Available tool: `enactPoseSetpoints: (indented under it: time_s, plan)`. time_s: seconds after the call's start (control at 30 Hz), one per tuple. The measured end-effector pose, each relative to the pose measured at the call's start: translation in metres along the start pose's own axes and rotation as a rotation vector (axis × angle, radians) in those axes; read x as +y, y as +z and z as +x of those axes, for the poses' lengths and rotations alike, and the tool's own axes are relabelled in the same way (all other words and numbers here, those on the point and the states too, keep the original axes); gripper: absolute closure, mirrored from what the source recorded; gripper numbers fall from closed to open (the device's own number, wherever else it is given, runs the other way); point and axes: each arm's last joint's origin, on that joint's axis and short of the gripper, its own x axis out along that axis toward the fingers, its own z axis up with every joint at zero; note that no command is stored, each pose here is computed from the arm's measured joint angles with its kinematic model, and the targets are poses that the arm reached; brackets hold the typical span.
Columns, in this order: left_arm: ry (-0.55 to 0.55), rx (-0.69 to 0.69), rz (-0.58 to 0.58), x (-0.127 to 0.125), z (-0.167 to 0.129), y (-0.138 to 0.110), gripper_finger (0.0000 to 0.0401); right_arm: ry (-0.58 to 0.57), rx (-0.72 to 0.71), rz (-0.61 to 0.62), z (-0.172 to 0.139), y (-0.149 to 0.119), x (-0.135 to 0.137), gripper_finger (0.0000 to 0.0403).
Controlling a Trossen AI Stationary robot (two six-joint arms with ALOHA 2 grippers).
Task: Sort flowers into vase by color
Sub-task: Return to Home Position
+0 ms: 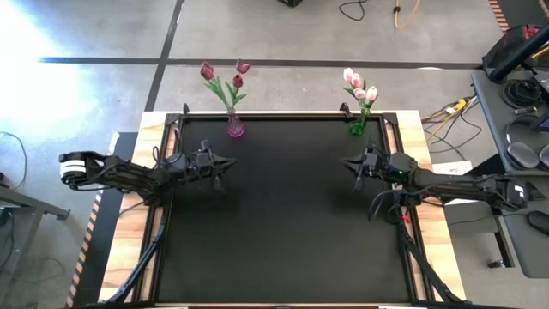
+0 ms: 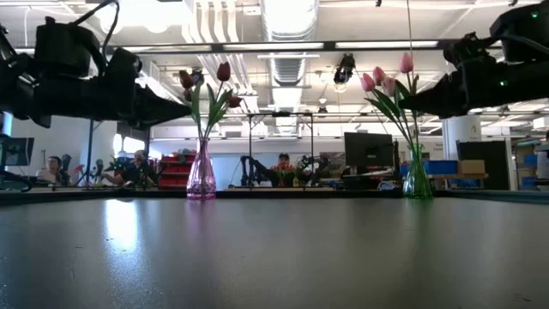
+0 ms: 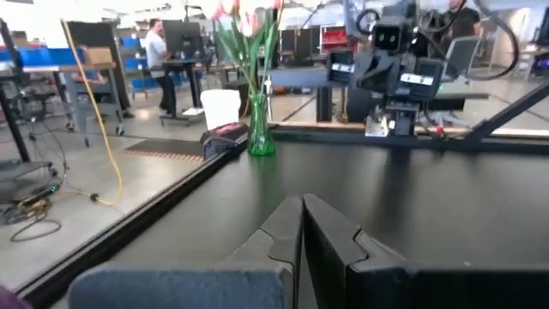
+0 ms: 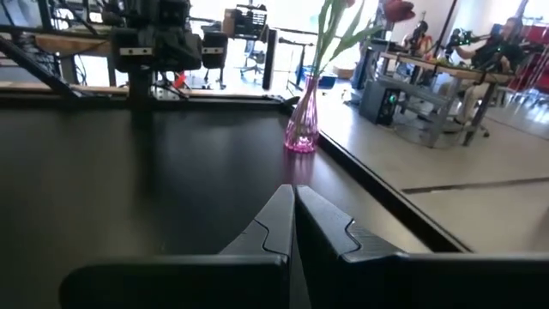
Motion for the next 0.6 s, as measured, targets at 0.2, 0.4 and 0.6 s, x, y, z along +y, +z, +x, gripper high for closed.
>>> enactPoseSetpoints:
  time_s: [0.2,0.4,0.6]
  plan:
    - [0.008,0.04,0.003,0.0,-0.004,0.0,0.0401,0.016,-0.003,0.014,-0.012,-0.006,0.003,0.0394]
    - [0.045,0.09,0.012,0.001,-0.01,0.0,0.0401,0.041,-0.051,0.004,-0.023,-0.002,0.006,0.0394]
    - [0.048,0.068,0.018,0.002,-0.018,0.008,0.0401,0.034,-0.106,-0.011,-0.034,0.001,0.007,0.0394]
